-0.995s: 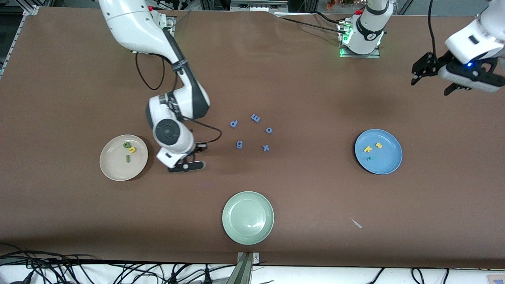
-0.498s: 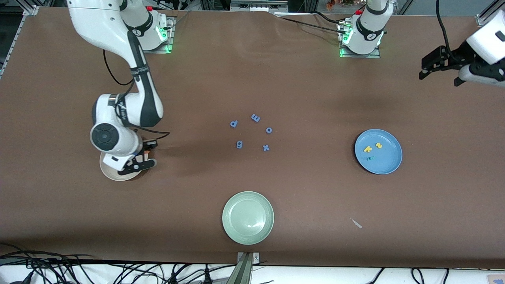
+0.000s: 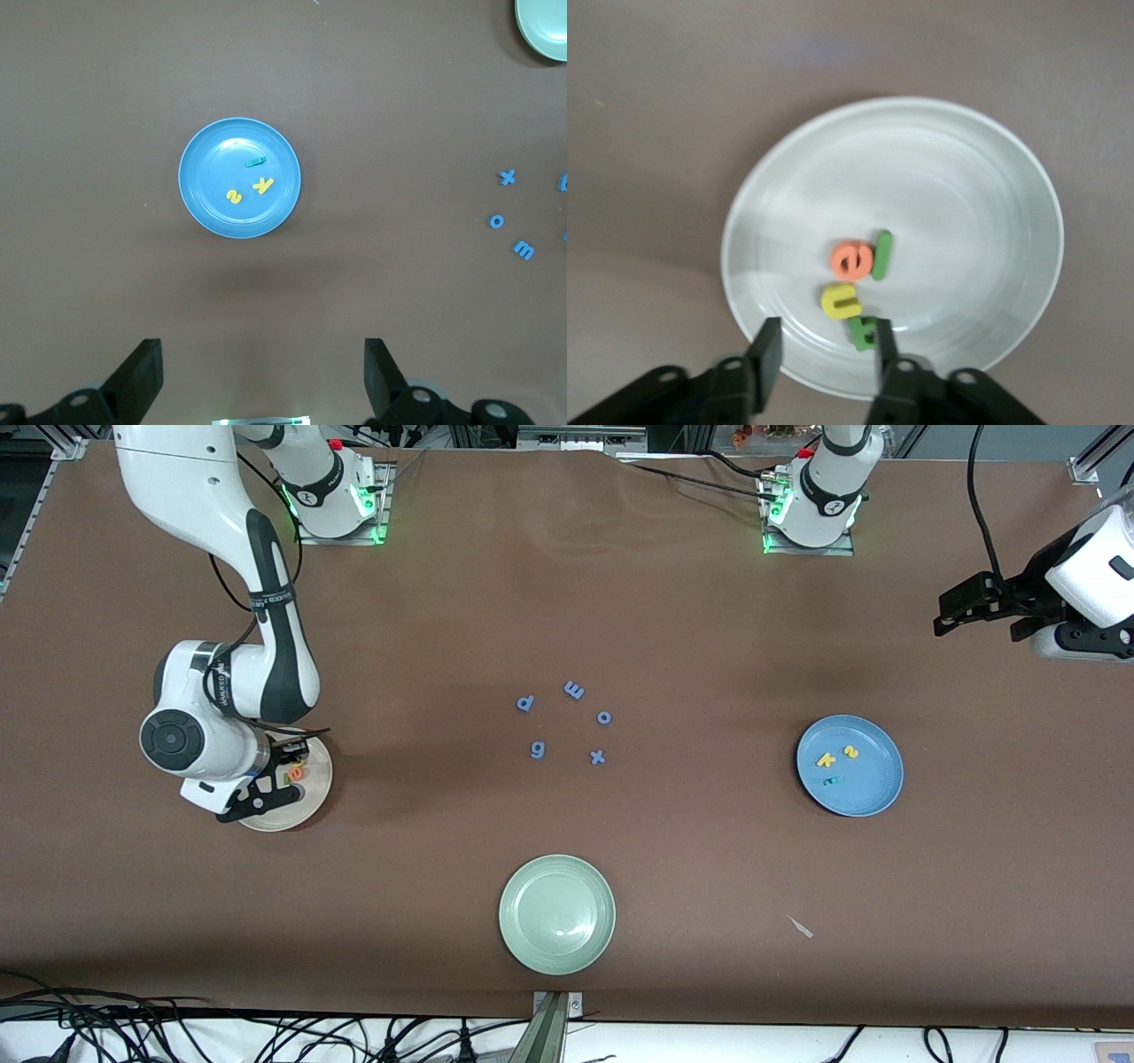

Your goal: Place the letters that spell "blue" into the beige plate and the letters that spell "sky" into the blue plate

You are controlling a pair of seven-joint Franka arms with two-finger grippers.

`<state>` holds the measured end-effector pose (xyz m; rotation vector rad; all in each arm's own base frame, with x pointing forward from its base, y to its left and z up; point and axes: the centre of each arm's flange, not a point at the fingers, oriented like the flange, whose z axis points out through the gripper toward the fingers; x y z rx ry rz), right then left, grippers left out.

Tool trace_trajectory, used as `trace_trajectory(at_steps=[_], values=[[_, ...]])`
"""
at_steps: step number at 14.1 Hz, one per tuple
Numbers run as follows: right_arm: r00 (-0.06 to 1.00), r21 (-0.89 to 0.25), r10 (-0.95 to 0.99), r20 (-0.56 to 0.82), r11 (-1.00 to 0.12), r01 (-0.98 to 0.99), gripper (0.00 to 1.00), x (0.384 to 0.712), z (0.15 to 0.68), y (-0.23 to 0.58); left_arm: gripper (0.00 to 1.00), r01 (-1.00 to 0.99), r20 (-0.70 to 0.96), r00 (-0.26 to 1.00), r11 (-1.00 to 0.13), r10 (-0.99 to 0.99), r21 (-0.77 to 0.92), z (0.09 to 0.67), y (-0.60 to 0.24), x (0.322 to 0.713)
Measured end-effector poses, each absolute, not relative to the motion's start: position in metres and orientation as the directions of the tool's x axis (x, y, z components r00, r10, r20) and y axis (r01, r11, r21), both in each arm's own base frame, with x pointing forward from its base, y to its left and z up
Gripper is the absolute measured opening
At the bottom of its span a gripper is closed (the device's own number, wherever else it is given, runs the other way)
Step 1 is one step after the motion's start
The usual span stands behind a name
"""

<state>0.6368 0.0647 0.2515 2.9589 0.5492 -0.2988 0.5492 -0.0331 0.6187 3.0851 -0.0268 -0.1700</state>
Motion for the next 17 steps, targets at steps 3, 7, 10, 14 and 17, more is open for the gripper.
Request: trace_trajectory(at_steps=[3,7,10,14,17], values=[[0.923,0.075,0.317,-0.219,-0.938,0.34,0.88,0.644,0.272,0.086,1.0,-0.013,-0.11,0.994,-0.999,-0.019,0.052,0.619,-0.033,0.549],[0.94,0.084,0.221,-0.259,-0.965,0.25,1.0,0.643,0.295,0.117,1.0,-0.013,-0.112,0.994,-0.999,-0.019,0.052,0.618,-0.034,0.55],[0.938,0.08,0.205,-0.28,-0.969,0.235,1.0,0.639,0.31,0.132,1.0,-0.012,-0.112,0.994,-0.999,-0.018,0.052,0.618,-0.033,0.55],[0.944,0.074,0.191,-0.268,-0.973,0.218,1.0,0.631,0.349,0.147,1.0,-0.006,-0.113,0.994,-0.999,-0.012,0.052,0.618,-0.03,0.55],[0.956,0.094,0.175,-0.234,-0.975,0.201,1.0,0.619,0.402,0.143,1.0,-0.002,-0.115,0.993,-0.999,-0.008,0.052,0.617,-0.028,0.551]])
